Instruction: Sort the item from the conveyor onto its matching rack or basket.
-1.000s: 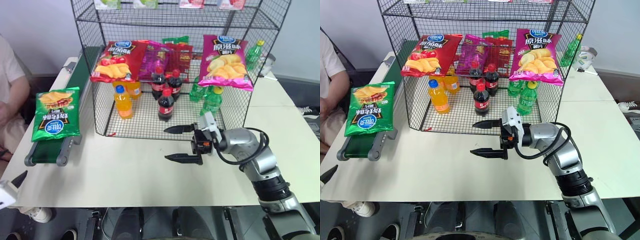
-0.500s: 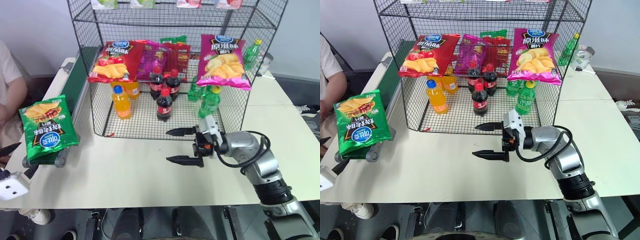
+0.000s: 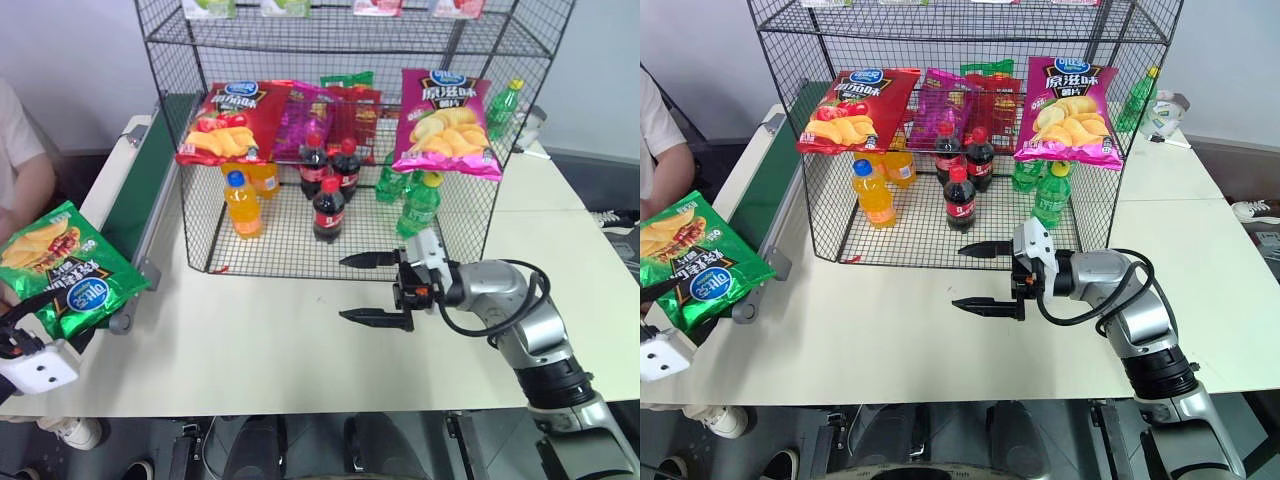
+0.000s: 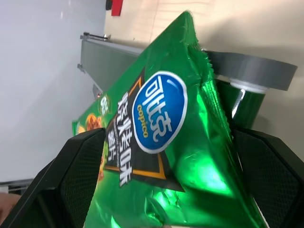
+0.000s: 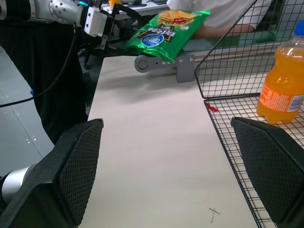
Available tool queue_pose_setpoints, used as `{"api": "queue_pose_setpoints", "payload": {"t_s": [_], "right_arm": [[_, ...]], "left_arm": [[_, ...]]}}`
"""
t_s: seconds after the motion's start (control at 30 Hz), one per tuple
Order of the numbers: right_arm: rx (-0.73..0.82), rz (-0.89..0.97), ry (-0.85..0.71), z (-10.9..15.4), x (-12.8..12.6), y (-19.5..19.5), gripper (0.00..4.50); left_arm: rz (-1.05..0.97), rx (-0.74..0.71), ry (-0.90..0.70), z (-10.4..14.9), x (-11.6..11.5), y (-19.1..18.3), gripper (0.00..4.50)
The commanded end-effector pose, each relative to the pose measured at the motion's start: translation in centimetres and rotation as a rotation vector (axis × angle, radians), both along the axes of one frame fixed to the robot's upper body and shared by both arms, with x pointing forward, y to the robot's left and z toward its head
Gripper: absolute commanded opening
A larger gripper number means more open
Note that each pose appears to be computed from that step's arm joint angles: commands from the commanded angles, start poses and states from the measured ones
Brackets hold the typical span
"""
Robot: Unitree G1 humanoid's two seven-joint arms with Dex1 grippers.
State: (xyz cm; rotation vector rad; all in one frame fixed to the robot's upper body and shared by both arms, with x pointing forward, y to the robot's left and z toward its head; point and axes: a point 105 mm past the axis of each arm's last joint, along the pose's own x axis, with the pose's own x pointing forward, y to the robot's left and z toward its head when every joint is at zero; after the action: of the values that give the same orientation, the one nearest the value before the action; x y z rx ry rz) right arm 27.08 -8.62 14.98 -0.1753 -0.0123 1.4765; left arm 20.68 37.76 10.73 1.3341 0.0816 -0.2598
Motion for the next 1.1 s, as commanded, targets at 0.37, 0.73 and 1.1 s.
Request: {"api": "queue_pose_setpoints", "payload": {"t_s": [0.37, 0.73, 1.1], "right_arm": [[-0.001, -0.033, -0.091, 1.5, 1.3, -0.7, 4.5], [-0.012, -0.056, -0.108, 1.6, 1.7, -1.1, 4.5], [-0.009, -0.046, -0.113, 1.4, 2.0, -0.8, 4.5]], "left_arm": [[0.009, 0.0, -0.017, 0.4, 0.1, 0.2, 1.2], [0.034, -0.071, -0.092, 1.8, 0.4, 0.4, 0.02], [-0.354, -0.8, 0.037, 11.1, -1.8, -6.9, 0.02]]}}
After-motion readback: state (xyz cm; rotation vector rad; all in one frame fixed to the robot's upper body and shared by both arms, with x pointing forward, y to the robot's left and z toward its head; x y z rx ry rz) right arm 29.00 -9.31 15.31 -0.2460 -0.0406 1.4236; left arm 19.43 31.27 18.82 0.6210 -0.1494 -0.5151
